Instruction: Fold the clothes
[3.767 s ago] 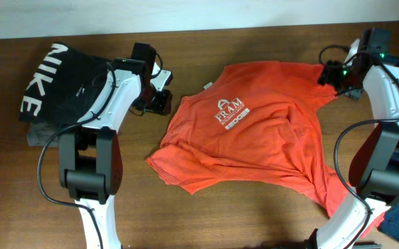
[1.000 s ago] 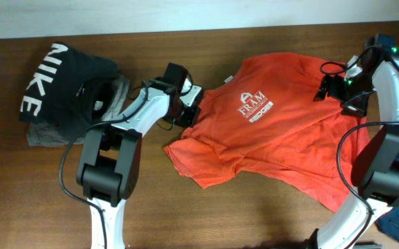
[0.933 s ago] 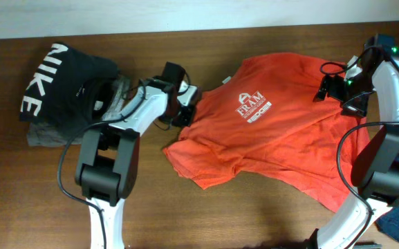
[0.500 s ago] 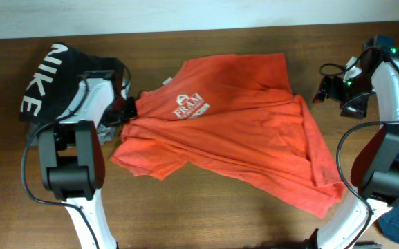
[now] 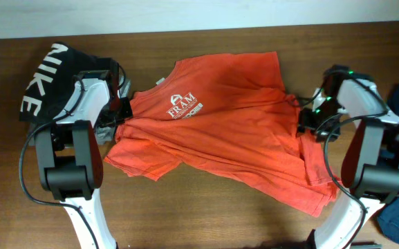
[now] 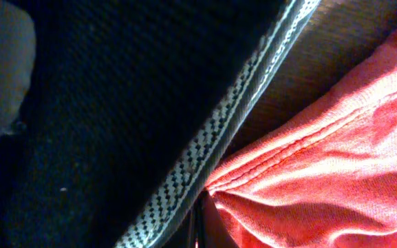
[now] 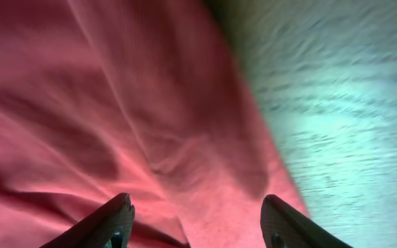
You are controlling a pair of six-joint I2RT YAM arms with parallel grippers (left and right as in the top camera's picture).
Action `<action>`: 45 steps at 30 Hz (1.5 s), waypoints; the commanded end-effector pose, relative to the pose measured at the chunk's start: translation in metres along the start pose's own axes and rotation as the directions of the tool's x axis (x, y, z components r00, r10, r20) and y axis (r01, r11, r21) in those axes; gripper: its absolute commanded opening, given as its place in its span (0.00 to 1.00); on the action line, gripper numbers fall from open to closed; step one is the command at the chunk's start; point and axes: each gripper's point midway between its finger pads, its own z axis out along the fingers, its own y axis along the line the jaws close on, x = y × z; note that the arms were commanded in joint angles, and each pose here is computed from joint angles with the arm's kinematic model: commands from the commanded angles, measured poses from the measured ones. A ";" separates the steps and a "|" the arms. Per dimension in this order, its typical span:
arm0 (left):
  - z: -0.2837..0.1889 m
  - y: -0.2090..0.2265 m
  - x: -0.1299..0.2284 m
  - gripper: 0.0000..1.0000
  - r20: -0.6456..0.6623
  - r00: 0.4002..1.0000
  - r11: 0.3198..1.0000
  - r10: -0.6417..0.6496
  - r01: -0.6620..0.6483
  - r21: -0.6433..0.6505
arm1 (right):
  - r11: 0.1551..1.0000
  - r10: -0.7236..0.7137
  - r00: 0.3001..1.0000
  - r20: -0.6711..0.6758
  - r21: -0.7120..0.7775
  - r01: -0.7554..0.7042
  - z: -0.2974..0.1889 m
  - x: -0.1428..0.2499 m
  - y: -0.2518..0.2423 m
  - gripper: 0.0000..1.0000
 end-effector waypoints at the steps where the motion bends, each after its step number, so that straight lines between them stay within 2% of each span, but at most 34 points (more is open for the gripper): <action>1: 0.036 0.021 0.023 0.00 -0.100 0.995 0.996 -0.027 0.018 -0.090 | 0.996 0.017 1.000 0.008 0.082 -0.018 0.003 0.004 -0.009 0.53; 2: 0.036 0.021 0.023 0.00 -0.100 0.995 0.996 -0.027 0.018 -0.090 | 0.996 0.022 1.000 0.011 0.084 -0.023 0.003 0.004 -0.009 0.46; 4: 0.036 0.021 0.023 0.00 -0.099 0.995 0.996 -0.027 0.019 -0.089 | 0.992 0.039 0.999 0.024 0.120 -0.042 0.001 0.001 -0.016 0.23; 5: 0.036 0.021 0.023 0.00 -0.099 0.995 0.996 -0.027 0.019 -0.089 | 0.987 0.041 0.999 0.032 0.153 -0.046 -0.002 0.000 -0.022 0.14; 7: 0.036 0.020 0.023 0.00 -0.099 0.995 0.996 -0.028 0.019 -0.086 | 0.969 0.073 0.994 0.079 0.232 -0.090 -0.015 -0.011 -0.037 0.04; 10: 0.036 0.020 0.023 0.00 -0.099 0.995 0.996 -0.028 0.019 -0.085 | 0.968 0.082 0.985 0.151 0.222 -0.115 -0.038 -0.031 -0.040 0.04; 14: 0.036 0.019 0.022 0.00 -0.097 0.995 0.997 -0.027 0.020 -0.081 | 0.954 0.076 0.946 0.316 0.254 -0.161 -0.084 -0.071 -0.057 0.04; 20: 0.037 0.013 0.023 0.00 -0.103 0.994 0.999 -0.028 0.024 -0.044 | 0.917 0.068 0.781 0.621 0.271 -0.295 -0.158 -0.137 -0.097 0.04; 21: 0.037 0.013 0.023 0.00 -0.103 0.994 0.999 -0.028 0.024 -0.044 | 0.915 0.070 0.771 0.633 0.268 -0.303 -0.160 -0.139 -0.102 0.14; 23: 0.037 0.013 0.023 0.00 -0.104 0.994 0.999 -0.028 0.024 -0.044 | 0.912 0.077 0.764 0.640 0.264 -0.313 -0.161 -0.141 -0.107 0.68; 24: 0.037 0.013 0.023 0.00 -0.104 0.994 0.999 -0.028 0.024 -0.044 | 0.910 0.085 0.766 0.638 0.264 -0.321 -0.161 -0.139 -0.111 0.78; 27: 0.037 0.013 0.023 0.00 -0.103 0.994 0.999 -0.028 0.024 -0.044 | 0.922 0.107 0.801 0.588 0.243 -0.302 -0.151 -0.128 -0.112 0.79; 28: 0.037 0.013 0.023 0.00 -0.103 0.994 0.999 -0.029 0.024 -0.044 | 0.940 0.122 0.835 0.537 0.208 -0.271 -0.140 -0.118 -0.105 0.83; 32: 0.036 0.012 0.022 0.02 -0.102 0.995 0.999 -0.021 0.017 -0.043 | 0.981 0.179 0.934 0.308 0.016 -0.194 -0.106 -0.072 -0.064 0.83; 35: 0.035 0.009 0.022 0.03 -0.103 0.995 1.000 -0.001 -0.001 -0.023 | 0.981 0.192 0.965 0.178 -0.007 -0.194 -0.088 -0.042 -0.056 0.83; 36: 0.035 0.007 0.021 0.03 -0.104 0.995 1.000 0.009 -0.010 -0.011 | 0.981 0.194 0.968 0.157 -0.020 -0.193 -0.083 -0.038 -0.053 0.81; 39: 0.032 0.001 0.019 0.04 -0.103 0.995 1.000 0.015 -0.013 0.026 | 0.975 0.189 0.968 0.167 -0.145 -0.165 -0.061 -0.046 -0.034 0.68; 40: 0.029 -0.006 0.016 0.03 -0.100 0.994 0.997 0.033 -0.027 0.066 | 0.962 0.174 0.958 0.228 -0.249 -0.115 -0.045 -0.063 -0.018 0.34; 41: 0.025 -0.014 0.014 0.04 -0.095 0.993 0.992 0.064 -0.053 0.113 | 0.951 0.166 0.950 0.265 -0.297 -0.083 -0.035 -0.071 -0.010 0.10; 42: 0.019 -0.020 0.012 0.04 -0.091 0.992 0.985 0.093 -0.078 0.152 | 0.945 0.167 0.946 0.279 -0.318 -0.073 -0.027 -0.073 -0.006 0.04; 45: -0.005 -0.035 0.000 0.08 -0.059 0.984 0.961 0.170 -0.152 0.230 | 0.944 0.283 0.918 0.279 -0.249 -0.215 0.009 -0.069 -0.022 0.04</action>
